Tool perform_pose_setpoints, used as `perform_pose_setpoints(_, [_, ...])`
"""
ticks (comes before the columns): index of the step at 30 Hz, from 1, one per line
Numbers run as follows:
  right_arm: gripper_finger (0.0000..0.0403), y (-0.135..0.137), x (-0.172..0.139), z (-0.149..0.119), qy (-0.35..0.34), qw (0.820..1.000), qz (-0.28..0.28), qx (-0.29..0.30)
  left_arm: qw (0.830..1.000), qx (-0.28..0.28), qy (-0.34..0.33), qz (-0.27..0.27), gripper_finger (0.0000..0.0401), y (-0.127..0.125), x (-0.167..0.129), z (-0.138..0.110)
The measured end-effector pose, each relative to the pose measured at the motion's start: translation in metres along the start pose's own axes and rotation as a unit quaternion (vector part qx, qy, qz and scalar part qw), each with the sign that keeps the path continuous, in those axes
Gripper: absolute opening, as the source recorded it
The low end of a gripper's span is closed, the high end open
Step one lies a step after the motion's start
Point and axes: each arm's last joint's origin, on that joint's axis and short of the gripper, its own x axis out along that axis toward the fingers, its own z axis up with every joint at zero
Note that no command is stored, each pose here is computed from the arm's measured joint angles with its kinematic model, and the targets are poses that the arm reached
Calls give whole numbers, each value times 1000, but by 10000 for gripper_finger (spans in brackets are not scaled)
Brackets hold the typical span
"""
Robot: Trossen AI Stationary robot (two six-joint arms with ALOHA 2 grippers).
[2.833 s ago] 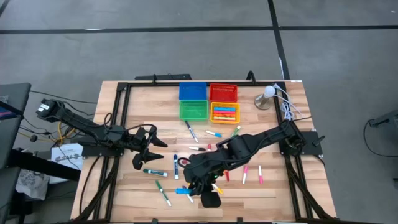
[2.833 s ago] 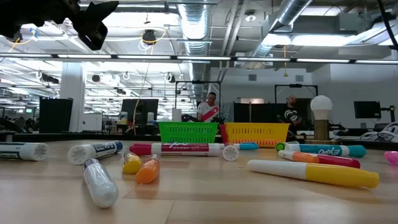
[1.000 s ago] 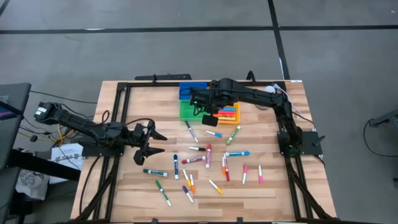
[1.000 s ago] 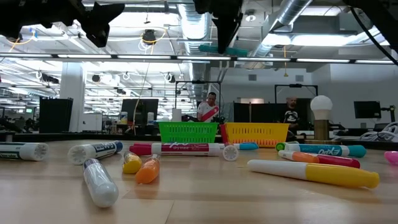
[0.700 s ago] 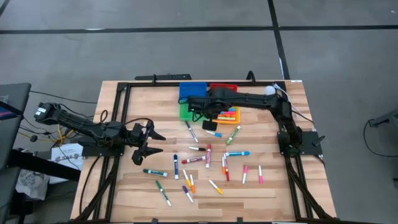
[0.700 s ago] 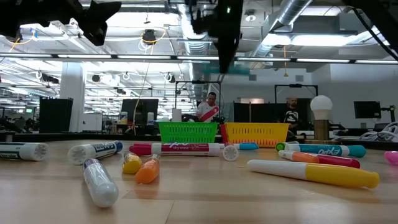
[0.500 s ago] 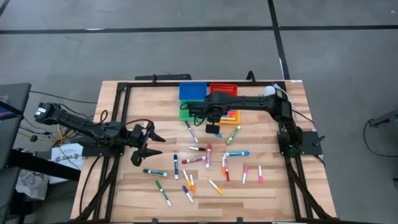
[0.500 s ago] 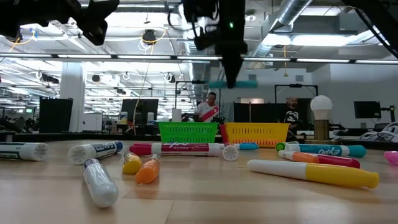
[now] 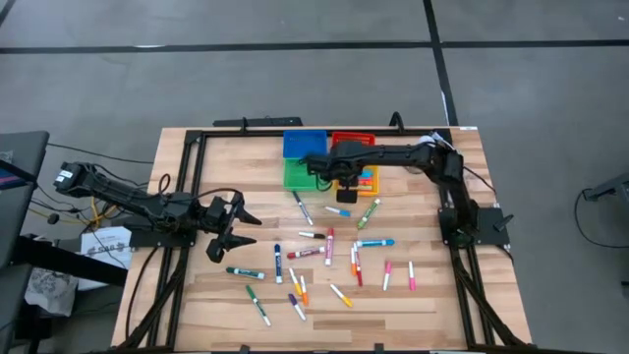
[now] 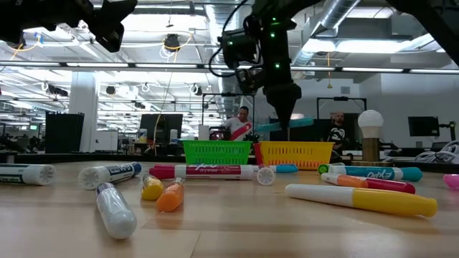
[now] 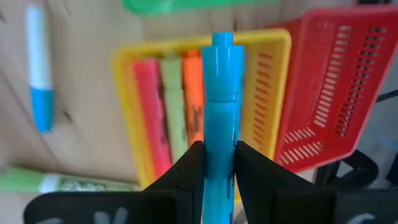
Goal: Pick & Place Markers
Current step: Put the large blue highlighter pen into the yellow bin
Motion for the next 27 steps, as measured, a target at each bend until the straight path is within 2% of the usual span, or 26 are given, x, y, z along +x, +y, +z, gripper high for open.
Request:
perform_pose_setpoints(4, [66, -12, -4, -16, -15, 1000, 1, 5, 1000, 1, 2, 1, 242, 0, 0, 0])
perform_pose_setpoints(8, [67, -20, -11, -33, -63, 998, -2, 9, 1000, 2, 2, 5, 242, 1, 0, -1])
perform_pose_setpoints(11, [66, -21, -16, -43, -97, 995, 11, 11, 1000, 2, 1, 13, 242, 1, 0, 0])
perform_pose_setpoints(14, [66, -19, -12, -50, -97, 995, 10, 6, 1000, 1, 0, 17, 242, 1, 0, 0])
perform_pose_setpoints(21, [66, -14, 8, -53, -104, 994, 19, -4, 1000, 1, 0, 18, 242, 1, 0, 0])
perform_pose_setpoints(27, [66, -21, 15, -50, -134, 991, 29, -2, 1000, 1, 0, 18, 242, 1, 0, 0])
